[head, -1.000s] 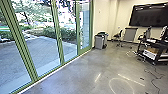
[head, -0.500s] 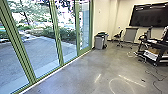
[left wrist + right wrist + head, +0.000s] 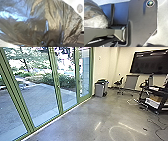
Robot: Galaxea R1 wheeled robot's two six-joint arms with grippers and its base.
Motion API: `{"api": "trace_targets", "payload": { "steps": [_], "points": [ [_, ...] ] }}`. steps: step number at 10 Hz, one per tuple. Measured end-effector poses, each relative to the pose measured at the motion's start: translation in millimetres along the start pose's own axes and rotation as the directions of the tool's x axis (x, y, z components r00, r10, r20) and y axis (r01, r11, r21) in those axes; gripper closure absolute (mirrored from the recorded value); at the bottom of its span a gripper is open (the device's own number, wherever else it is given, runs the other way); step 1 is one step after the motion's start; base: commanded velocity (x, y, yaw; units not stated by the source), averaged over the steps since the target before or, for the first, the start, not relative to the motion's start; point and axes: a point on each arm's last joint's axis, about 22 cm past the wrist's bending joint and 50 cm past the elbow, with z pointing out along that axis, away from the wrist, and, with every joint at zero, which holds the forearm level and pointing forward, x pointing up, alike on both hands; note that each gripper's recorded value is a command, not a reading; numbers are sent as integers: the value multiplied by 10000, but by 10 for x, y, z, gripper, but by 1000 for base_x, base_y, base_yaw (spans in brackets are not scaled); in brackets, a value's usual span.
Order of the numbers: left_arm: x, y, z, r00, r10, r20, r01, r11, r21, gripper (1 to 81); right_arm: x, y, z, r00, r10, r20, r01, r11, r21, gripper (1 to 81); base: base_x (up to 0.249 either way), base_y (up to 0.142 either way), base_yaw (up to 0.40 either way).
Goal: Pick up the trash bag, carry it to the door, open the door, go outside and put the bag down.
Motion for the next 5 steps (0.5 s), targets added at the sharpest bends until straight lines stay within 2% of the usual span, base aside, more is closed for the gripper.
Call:
{"api": "trace_targets", "payload": {
  "steps": [5],
  "points": [
    [0, -3, -1, 10000, -3, 0, 3, 10000, 4, 811, -2, -3, 1, 10000, 0, 2, 0, 10000, 4, 10, 121, 0, 0]
  ]
}}
